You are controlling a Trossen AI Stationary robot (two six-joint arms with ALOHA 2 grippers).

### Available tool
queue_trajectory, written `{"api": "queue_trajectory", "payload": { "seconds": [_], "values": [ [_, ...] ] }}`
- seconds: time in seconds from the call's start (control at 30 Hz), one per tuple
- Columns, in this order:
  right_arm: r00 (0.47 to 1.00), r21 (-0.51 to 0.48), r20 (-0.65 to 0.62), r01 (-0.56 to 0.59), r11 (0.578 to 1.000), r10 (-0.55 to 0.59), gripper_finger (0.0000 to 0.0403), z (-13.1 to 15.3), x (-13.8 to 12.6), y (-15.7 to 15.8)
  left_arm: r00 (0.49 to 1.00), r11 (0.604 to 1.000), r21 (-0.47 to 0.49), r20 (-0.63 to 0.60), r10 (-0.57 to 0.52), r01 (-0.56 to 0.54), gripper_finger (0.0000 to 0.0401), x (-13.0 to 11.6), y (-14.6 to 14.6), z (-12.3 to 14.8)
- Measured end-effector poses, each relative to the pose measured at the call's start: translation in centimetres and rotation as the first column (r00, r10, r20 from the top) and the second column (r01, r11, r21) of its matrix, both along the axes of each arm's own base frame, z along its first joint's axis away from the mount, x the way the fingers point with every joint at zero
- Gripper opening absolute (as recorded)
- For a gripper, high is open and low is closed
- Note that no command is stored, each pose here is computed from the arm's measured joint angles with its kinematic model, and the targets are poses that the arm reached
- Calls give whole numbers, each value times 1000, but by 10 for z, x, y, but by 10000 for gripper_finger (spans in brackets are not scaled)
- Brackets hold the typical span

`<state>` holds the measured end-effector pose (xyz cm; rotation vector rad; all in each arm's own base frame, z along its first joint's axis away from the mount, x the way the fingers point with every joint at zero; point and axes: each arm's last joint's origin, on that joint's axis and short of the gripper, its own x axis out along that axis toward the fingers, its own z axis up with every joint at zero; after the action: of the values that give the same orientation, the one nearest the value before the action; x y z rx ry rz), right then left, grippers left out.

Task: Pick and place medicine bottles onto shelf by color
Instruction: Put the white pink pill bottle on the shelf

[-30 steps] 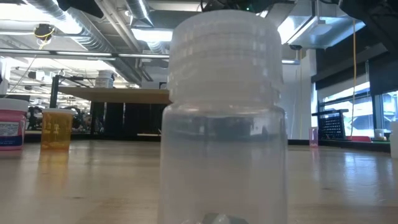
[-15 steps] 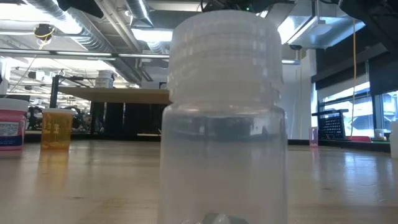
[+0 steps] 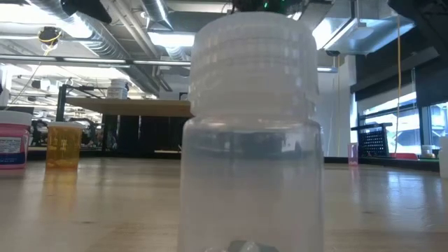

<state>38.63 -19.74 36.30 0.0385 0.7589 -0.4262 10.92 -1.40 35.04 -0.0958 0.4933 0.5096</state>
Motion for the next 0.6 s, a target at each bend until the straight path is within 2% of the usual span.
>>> {"api": "queue_trajectory", "payload": {
  "seconds": [0.17,0.27,0.37,0.47,0.6],
  "values": [
    [987,-88,-19,-160,983,159,252,26,3,36,998,997,-72,-57,-38,34,0,-6,0,-5],
    [963,-135,-55,-269,954,264,252,38,6,61,992,989,-129,-101,-82,68,0,-8,-1,-9],
    [934,-160,-81,-357,920,349,252,41,11,84,977,968,-225,-156,-147,110,0,-11,-4,-14],
    [896,-137,-82,-443,886,436,252,41,14,104,964,939,-326,-197,-179,107,0,-15,-5,-18],
    [829,-49,-44,-560,827,558,252,39,16,122,932,883,-461,-273,-240,92,0,-18,-9,-24]
  ]
}}
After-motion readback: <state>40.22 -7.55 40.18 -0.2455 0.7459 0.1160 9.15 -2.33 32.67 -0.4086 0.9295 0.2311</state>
